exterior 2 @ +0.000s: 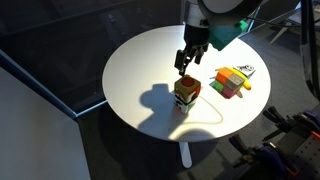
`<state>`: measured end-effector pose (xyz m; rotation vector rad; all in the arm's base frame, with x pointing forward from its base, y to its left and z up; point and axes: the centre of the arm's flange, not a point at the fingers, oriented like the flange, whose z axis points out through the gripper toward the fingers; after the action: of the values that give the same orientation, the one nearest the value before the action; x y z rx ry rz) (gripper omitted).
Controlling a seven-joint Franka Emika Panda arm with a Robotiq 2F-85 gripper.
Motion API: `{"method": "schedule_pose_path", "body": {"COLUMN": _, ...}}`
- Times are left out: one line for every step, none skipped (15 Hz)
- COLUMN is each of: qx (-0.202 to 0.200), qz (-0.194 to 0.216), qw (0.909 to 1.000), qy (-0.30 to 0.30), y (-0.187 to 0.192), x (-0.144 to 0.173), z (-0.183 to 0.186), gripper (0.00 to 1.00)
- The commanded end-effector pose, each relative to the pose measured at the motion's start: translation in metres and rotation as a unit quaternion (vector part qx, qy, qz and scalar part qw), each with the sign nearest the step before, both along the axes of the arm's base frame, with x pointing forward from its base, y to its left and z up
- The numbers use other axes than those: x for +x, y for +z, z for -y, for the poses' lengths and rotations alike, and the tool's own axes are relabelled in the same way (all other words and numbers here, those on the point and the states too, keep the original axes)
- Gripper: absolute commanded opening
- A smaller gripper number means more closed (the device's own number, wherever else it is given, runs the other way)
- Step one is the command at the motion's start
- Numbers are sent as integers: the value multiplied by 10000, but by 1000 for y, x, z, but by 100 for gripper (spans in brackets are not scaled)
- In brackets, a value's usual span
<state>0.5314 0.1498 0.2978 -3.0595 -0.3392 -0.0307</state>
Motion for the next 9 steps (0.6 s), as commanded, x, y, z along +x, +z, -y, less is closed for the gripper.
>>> {"method": "schedule_pose_path", "body": {"qx": -124, "qz": 68, "qw": 9986, "qy": -505, "y": 19, "x": -13, "z": 19, "gripper": 100}}
{"method": "schedule_pose_path", "body": {"qx": -129, "qz": 74, "qw": 9979, "qy": -636, "y": 20, "x": -14, "z": 23, "gripper": 100}}
{"method": "schedule_pose_path", "body": {"qx": -137, "qz": 72, "qw": 9970, "qy": -760, "y": 22, "x": -16, "z": 29, "gripper": 100}}
{"method": "schedule_pose_path", "body": {"qx": -144, "qz": 65, "qw": 9958, "qy": -904, "y": 24, "x": -18, "z": 36, "gripper": 100}}
{"method": "schedule_pose_path", "body": {"qx": -149, "qz": 70, "qw": 9946, "qy": -1026, "y": 25, "x": -19, "z": 42, "gripper": 100}}
{"method": "schedule_pose_path", "body": {"qx": -151, "qz": 61, "qw": 9932, "qy": -1154, "y": 26, "x": -21, "z": 48, "gripper": 100}}
{"method": "schedule_pose_path", "body": {"qx": -162, "qz": 56, "qw": 9918, "qy": -1268, "y": 28, "x": -22, "z": 54, "gripper": 100}}
{"method": "schedule_pose_path", "body": {"qx": -170, "qz": 59, "qw": 9904, "qy": -1368, "y": 30, "x": -24, "z": 60, "gripper": 100}}
{"method": "schedule_pose_path", "body": {"qx": -177, "qz": 51, "qw": 9888, "qy": -1482, "y": 31, "x": -26, "z": 66, "gripper": 100}}
